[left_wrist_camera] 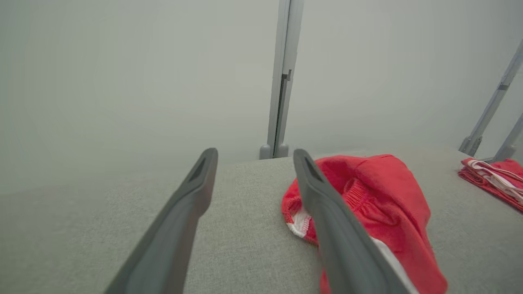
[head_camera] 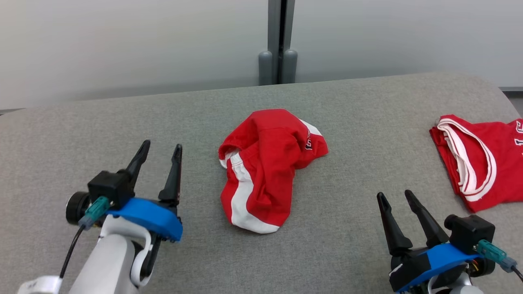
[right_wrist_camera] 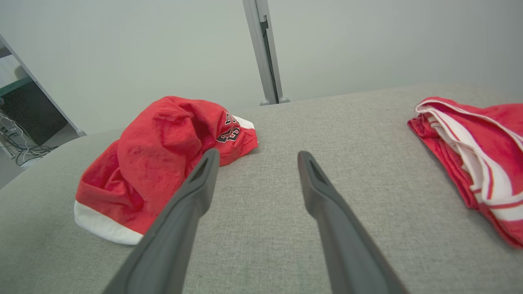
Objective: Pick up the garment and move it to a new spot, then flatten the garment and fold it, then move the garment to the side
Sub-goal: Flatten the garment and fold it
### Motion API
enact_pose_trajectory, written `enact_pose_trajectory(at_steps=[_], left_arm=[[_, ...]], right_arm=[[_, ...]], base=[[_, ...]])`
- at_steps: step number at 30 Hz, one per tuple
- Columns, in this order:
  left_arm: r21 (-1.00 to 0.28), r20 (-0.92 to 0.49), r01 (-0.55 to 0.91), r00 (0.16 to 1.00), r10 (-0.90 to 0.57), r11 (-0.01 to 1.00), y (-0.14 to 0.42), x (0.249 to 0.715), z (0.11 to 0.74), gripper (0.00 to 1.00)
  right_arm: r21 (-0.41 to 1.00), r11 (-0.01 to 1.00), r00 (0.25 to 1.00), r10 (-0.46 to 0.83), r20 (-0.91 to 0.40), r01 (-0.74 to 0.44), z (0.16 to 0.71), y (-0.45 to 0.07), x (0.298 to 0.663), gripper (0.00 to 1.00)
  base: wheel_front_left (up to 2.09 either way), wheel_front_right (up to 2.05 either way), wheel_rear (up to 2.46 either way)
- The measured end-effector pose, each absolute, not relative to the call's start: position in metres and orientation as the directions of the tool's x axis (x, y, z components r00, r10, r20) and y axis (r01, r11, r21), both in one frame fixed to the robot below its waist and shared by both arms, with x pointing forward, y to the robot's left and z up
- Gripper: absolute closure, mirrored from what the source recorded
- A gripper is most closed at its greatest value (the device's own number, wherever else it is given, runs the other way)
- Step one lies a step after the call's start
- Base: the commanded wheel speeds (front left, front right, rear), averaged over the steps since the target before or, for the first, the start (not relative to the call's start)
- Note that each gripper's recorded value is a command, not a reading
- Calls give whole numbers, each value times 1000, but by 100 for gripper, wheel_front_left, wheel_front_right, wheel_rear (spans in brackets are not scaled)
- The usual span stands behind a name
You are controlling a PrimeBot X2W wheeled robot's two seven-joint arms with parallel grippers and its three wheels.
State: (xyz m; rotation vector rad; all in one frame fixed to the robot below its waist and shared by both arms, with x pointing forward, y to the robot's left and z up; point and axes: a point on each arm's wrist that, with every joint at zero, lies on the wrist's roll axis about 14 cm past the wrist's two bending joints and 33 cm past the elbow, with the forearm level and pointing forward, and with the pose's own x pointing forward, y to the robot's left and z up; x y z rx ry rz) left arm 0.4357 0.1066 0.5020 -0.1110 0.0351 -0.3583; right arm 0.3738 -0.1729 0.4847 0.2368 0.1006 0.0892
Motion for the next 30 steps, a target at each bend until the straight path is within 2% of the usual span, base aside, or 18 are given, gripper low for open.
enact_pose_trajectory(at_steps=[5,10,25,27,28,30], left_arm=[[-54,-83,504,858,-507,862,49,458,498,0],[-16,-227,620,761,-607,784,5,463,466,0],[-60,-558,654,604,-569,754,-7,456,390,0],[-72,-586,662,577,-569,746,-10,452,386,75],[-73,-601,669,562,-568,740,-11,449,384,100],[-87,-620,674,540,-569,734,-13,445,382,100]], right_arm=[[237,970,991,76,-110,-48,478,-181,372,0],[238,971,991,42,-128,-11,472,-191,370,0],[236,969,987,-36,-153,72,460,-214,359,0],[236,969,987,-37,-153,73,460,-215,360,0],[238,969,987,-37,-153,74,460,-215,360,0],[238,968,988,-37,-151,73,461,-215,360,0]], base=[[0,0,0],[0,0,0],[0,0,0],[0,0,0],[0,0,0],[0,0,0]])
